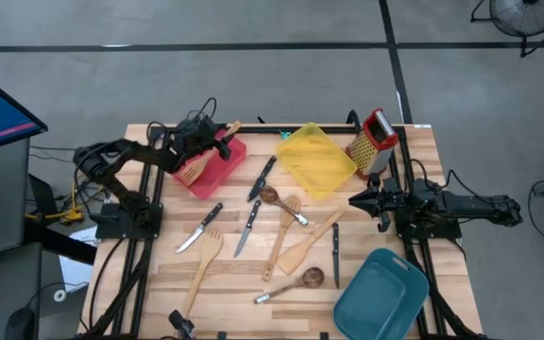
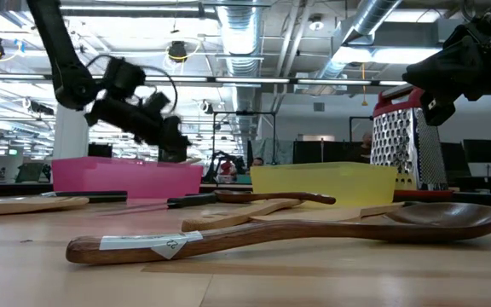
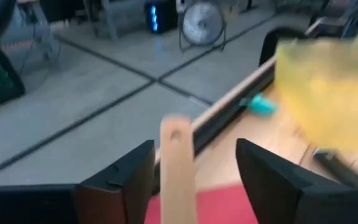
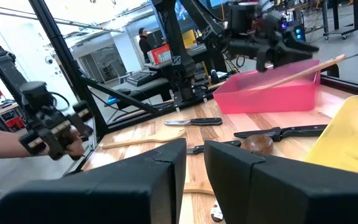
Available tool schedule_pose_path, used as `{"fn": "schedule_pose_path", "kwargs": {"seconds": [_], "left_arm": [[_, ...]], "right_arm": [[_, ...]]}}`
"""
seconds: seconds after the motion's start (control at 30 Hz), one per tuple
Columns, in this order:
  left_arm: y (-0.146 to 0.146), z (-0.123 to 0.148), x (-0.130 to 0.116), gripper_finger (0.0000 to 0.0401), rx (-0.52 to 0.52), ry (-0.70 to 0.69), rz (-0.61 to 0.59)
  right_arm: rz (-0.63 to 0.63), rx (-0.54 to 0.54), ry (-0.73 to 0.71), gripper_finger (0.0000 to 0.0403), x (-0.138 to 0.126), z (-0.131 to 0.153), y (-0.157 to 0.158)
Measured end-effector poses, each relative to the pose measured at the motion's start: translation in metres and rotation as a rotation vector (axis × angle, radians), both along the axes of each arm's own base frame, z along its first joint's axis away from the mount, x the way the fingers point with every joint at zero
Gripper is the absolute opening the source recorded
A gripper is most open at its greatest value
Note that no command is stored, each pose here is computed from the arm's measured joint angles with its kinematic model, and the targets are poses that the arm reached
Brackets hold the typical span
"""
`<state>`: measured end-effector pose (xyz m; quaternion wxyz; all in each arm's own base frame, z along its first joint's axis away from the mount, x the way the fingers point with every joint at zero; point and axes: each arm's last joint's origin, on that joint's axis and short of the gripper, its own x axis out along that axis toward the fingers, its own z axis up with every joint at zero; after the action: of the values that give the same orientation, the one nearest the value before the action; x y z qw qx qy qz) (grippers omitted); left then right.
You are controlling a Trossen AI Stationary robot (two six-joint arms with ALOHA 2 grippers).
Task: Pick & Place Kitchen Items
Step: Put the left black knife into the yellow bin
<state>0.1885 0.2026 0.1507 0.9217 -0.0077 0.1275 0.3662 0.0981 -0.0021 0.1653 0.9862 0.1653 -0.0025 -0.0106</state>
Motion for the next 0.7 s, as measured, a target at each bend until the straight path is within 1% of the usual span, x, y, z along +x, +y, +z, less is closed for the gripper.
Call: {"fn": "schedule_pose_path", "kwargs": {"seconds": [0.13,0.27,0.4,0.53,0.7], "left_arm": [[-0.013,0.034,-0.001,0.0239,0.086,-0.081,-0.032],[-0.038,0.069,-0.003,0.0248,0.154,-0.155,-0.094],[-0.072,0.093,-0.005,0.0248,0.157,-0.176,-0.199],[-0.110,0.100,-0.008,0.0246,0.083,-0.144,-0.266],[-0.155,0.096,-0.012,0.0246,-0.057,-0.074,-0.322]], "right_arm": [[0.000,0.000,0.000,0.0072,0.000,0.000,0.000],[0.000,0.000,0.000,0.0072,0.000,0.000,0.000],[0.000,0.000,0.000,0.0072,0.000,0.000,0.000],[0.000,0.000,0.001,0.0072,0.000,0.000,0.000],[0.000,0.000,0.000,0.0072,0.000,0.000,0.000]]}}
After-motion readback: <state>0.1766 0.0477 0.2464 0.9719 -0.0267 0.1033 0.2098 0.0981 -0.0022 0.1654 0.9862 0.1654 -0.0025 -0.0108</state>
